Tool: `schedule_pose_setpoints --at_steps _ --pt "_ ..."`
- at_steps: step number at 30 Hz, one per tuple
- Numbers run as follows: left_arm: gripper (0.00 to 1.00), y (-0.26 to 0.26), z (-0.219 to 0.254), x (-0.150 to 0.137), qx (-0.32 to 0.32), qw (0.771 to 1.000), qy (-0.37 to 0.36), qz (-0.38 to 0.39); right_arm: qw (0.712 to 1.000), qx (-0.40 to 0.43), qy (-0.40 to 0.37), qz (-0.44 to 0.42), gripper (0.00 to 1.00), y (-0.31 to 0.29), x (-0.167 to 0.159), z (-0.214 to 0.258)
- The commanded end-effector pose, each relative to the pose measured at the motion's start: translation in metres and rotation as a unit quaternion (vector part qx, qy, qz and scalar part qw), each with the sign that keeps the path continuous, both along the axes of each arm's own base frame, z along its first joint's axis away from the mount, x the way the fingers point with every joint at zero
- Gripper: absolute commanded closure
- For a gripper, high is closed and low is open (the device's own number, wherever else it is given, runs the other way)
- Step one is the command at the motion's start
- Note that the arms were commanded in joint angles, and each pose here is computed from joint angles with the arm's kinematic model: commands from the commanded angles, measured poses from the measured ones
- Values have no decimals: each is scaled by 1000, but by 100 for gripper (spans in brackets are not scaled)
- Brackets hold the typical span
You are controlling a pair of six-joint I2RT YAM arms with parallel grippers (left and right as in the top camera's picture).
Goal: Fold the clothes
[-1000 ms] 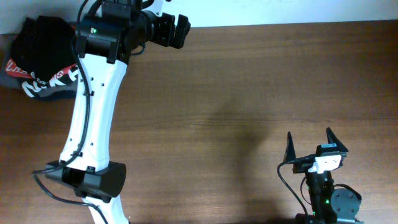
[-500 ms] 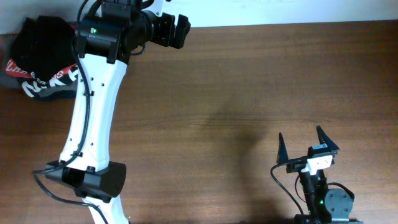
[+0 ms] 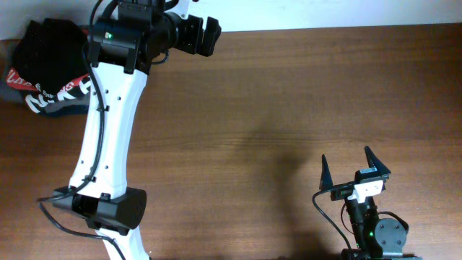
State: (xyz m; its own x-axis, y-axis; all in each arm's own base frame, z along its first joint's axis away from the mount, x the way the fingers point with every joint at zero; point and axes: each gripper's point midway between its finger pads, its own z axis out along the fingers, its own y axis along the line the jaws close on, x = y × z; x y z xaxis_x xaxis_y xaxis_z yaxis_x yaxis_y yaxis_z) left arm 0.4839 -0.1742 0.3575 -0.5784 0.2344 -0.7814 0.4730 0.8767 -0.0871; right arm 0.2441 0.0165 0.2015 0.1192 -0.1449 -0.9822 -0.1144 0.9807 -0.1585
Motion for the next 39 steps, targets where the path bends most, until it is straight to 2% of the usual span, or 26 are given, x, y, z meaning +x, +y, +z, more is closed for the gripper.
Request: schedule_pose_setpoints --at_steps 1,9,16,39 --pt "1 -1 -2 0 -2 1000 3 2 999 -5 -32 11 2 5 -3 13" --pt "1 -1 -2 0 -2 1000 3 2 996 -9 -82 22 1 10 -9 37" --pt "1 -1 -2 0 -2 1000 3 2 996 -9 -82 23 1 11 -9 37" --pt "1 -1 -2 0 -2 1000 3 2 997 3 79 27 1 11 -1 -40"
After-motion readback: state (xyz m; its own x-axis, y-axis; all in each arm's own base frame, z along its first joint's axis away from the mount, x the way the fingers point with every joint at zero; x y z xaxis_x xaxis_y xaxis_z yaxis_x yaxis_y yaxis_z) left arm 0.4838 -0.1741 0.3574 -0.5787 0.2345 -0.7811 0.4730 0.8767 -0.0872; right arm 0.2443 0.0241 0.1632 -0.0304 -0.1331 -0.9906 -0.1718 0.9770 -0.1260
